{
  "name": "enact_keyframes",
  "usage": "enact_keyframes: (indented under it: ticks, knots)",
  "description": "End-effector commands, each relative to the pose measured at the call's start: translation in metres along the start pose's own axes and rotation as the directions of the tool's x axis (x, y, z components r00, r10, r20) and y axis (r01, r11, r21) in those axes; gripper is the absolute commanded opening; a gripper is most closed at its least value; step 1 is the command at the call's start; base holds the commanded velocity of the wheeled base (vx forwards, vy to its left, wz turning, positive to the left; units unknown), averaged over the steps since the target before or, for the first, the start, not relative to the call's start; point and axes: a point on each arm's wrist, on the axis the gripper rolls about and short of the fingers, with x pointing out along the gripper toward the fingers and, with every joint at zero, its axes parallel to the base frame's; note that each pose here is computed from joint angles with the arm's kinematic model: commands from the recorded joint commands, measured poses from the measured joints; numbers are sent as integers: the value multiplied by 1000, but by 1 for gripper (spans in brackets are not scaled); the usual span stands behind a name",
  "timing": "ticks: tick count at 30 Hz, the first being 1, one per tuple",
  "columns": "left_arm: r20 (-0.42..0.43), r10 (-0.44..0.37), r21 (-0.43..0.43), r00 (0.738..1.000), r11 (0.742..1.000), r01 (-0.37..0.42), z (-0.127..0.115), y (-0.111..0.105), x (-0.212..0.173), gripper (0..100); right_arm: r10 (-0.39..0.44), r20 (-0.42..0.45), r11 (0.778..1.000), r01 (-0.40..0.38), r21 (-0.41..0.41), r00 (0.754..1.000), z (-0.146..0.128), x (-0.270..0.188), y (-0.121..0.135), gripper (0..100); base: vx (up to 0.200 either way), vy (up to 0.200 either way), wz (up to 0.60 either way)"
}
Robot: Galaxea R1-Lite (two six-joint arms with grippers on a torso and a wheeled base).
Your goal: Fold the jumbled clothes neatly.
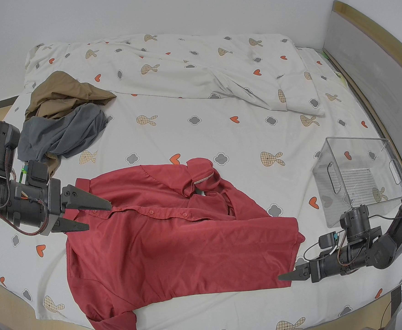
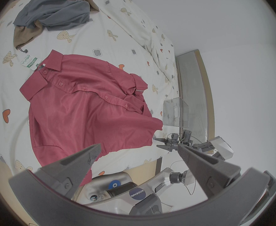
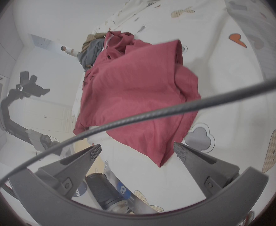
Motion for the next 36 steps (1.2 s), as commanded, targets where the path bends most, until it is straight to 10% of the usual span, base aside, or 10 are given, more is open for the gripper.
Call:
enact_keyframes:
  ticks: [1,36]
  knots:
    - [-19,4,-16,1000,1000,-5,6,3,8,100,-23,-86,1000,24,9,996,-23,13,1,100,0,0,0]
    - [-63,8,21,998,1000,-7,0,8,16,100,-138,32,986,140,-87,990,-22,25,4,100,0,0,0]
